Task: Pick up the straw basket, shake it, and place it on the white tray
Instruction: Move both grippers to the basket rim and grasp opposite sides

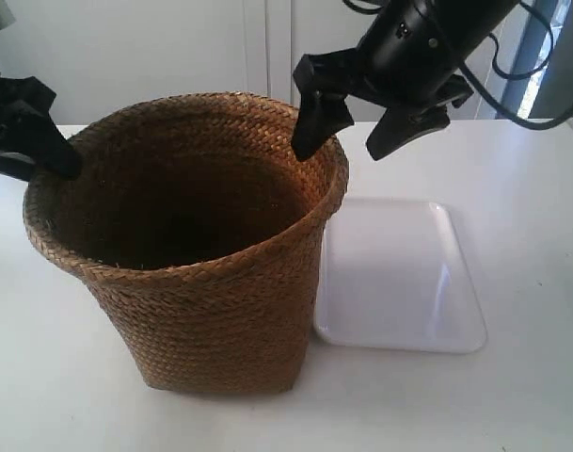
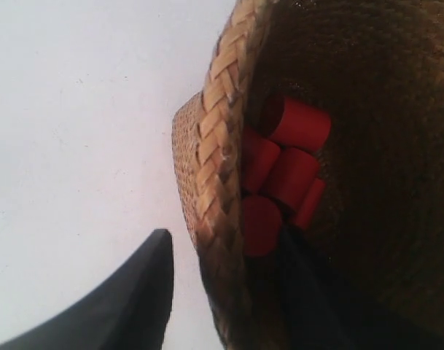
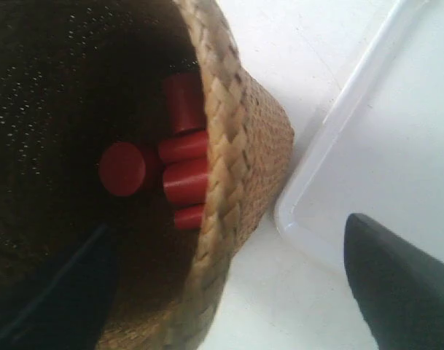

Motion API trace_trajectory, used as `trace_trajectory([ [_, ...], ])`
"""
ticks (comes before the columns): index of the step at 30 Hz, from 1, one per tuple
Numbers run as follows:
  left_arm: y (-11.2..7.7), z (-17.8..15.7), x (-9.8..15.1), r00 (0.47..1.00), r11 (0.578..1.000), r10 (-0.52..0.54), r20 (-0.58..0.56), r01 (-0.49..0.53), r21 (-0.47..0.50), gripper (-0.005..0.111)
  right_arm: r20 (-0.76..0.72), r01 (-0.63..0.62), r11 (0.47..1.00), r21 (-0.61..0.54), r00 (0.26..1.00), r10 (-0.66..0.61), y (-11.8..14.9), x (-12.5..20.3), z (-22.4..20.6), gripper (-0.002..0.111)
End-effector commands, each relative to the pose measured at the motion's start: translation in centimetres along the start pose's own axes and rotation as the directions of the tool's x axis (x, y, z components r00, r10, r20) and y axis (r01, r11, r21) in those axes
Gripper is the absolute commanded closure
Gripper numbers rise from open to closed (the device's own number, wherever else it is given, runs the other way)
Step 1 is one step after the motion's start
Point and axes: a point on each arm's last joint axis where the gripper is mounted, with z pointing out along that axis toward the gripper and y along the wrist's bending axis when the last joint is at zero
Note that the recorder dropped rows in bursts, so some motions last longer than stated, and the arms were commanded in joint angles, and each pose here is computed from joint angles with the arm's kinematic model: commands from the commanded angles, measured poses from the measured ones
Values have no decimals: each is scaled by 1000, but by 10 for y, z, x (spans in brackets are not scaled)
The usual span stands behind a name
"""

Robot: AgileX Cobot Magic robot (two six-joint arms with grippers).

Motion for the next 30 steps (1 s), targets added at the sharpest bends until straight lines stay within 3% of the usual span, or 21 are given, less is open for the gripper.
trace_trajectory([
  [1, -2, 5, 0, 1000, 999, -8, -29, 9, 31, 57, -24, 1, 999, 36, 1000, 0, -3, -1, 7, 29],
  [16, 6, 31, -4, 994, 998, -27, -106, 33, 51, 57, -85, -31, 999, 33, 996, 33, -14, -6, 39, 29],
  [30, 2, 46, -4, 989, 998, 14, -149, -4, 66, 57, -125, -62, 998, 32, 990, 65, -20, -7, 57, 29],
])
